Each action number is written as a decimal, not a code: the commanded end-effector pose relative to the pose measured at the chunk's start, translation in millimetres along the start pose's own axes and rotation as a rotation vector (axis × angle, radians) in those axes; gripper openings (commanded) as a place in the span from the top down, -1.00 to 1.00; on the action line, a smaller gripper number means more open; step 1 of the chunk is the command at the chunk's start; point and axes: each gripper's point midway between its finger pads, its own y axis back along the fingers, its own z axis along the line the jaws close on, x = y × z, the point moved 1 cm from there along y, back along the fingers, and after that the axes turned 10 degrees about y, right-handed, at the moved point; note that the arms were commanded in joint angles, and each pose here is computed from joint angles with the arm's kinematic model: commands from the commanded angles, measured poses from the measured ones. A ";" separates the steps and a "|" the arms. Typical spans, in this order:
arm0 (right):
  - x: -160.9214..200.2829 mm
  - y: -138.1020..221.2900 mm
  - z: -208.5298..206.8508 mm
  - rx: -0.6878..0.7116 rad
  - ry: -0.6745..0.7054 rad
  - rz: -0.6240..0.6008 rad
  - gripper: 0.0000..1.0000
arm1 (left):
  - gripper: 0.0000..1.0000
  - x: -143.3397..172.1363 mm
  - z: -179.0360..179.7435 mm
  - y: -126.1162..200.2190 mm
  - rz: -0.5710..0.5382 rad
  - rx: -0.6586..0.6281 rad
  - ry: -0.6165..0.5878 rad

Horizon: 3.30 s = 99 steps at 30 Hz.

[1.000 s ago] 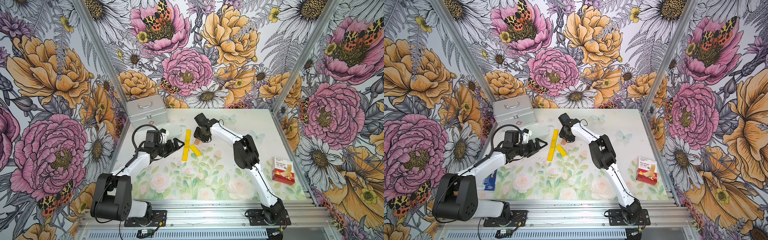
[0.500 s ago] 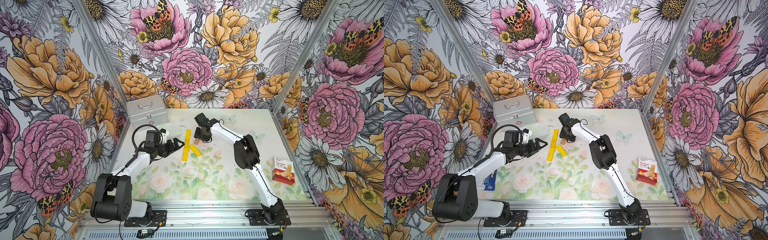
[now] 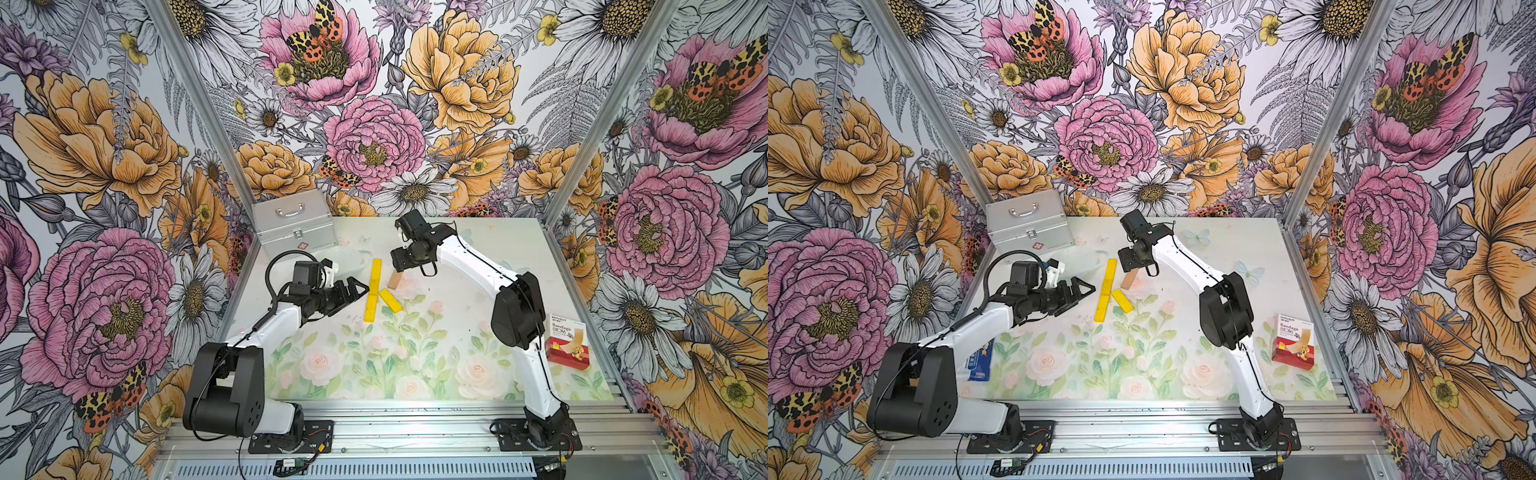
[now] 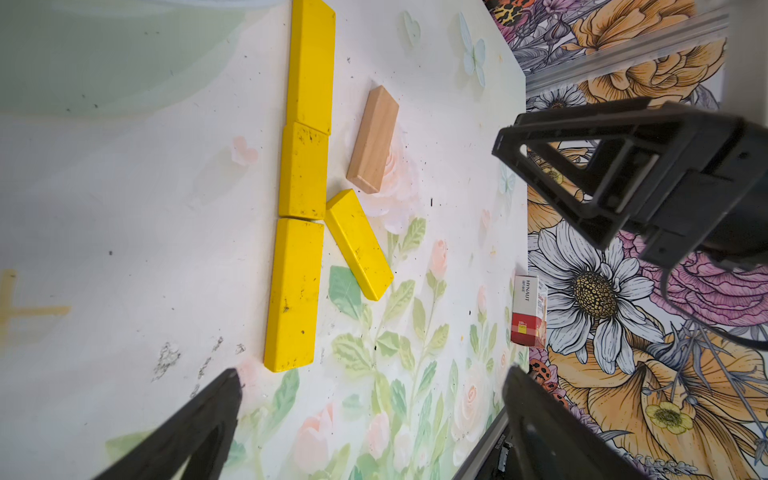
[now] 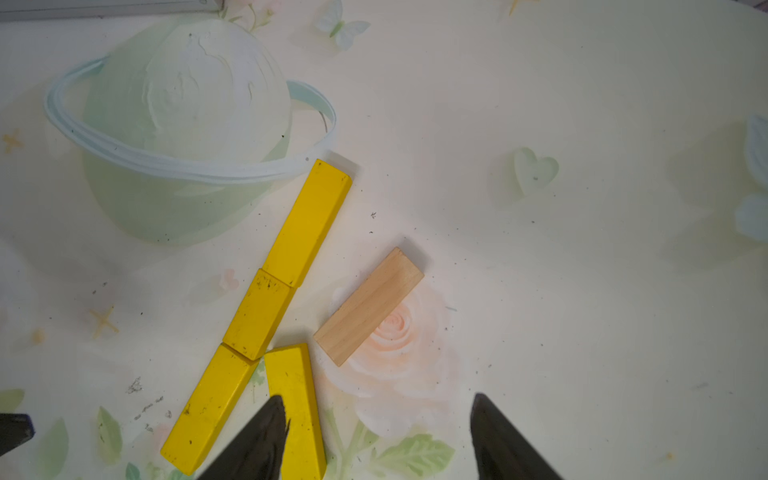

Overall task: Assemble the letter k with building blocks
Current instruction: Assemble the building block at the center of the board.

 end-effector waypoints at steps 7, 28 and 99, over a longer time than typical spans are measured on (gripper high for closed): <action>-1.0 -48.1 -12.9 -0.026 0.293 0.037 -0.48 | -0.97 -6.2 6.1 2.1 -0.012 0.006 0.013; 15.8 -65.4 5.9 -0.240 0.302 0.040 -0.98 | -0.97 -7.4 11.0 -0.1 -0.006 -0.004 0.020; 152.8 60.1 -68.2 0.008 -0.556 -0.011 -0.99 | -0.31 -61.6 -66.0 -137.9 0.005 -0.637 -0.805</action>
